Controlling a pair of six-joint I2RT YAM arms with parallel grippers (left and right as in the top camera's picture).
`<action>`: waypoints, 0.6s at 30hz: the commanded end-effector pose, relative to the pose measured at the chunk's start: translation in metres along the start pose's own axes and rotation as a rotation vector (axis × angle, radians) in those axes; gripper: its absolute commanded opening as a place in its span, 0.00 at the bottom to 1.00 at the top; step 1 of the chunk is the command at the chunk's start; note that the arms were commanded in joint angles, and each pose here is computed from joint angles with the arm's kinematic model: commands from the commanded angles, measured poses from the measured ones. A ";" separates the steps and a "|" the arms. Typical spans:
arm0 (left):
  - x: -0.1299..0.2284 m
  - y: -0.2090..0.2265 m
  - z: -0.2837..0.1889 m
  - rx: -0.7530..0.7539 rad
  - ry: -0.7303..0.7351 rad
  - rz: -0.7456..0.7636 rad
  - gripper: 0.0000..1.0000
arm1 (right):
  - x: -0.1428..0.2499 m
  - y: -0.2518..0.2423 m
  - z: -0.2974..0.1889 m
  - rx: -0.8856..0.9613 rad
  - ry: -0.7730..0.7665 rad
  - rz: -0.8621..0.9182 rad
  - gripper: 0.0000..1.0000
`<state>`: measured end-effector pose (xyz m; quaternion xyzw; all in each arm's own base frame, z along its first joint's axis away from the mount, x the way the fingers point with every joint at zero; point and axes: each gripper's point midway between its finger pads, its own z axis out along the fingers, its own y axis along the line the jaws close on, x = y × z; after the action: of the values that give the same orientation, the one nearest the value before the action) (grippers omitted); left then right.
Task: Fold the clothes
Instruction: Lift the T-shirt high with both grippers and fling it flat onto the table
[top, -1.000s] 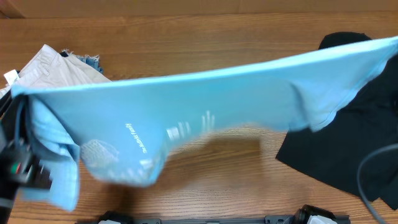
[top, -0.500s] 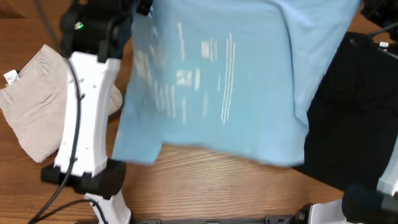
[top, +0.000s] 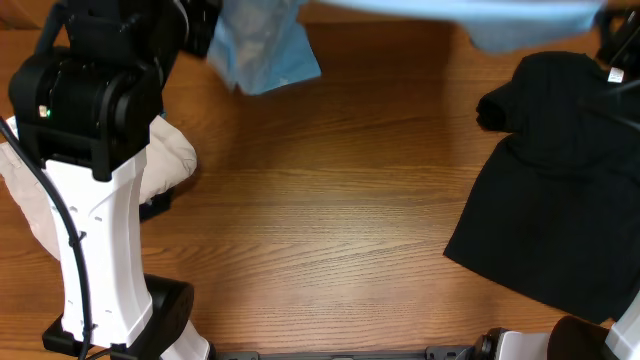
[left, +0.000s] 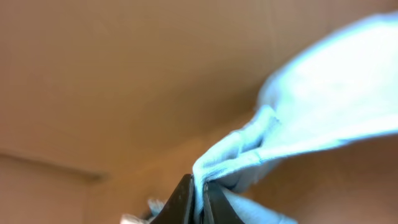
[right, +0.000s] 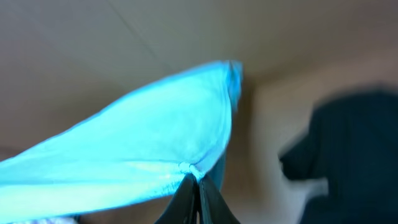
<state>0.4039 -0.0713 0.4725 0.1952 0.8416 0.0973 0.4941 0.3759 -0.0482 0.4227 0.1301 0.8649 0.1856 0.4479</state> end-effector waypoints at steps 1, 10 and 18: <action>0.038 -0.041 0.013 0.194 0.158 0.008 0.09 | 0.031 -0.019 -0.004 0.090 0.123 -0.041 0.04; 0.067 -0.062 0.005 0.310 0.275 0.038 0.41 | 0.092 -0.041 -0.023 0.218 0.374 -0.008 0.34; 0.045 -0.046 0.016 0.240 0.186 -0.043 0.94 | 0.074 -0.050 -0.001 0.230 0.307 0.066 0.76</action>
<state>0.3766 -0.0992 0.4042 0.2602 0.8940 0.0068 0.3648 0.3192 -0.0571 0.3550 0.1503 0.9377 0.1150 0.2912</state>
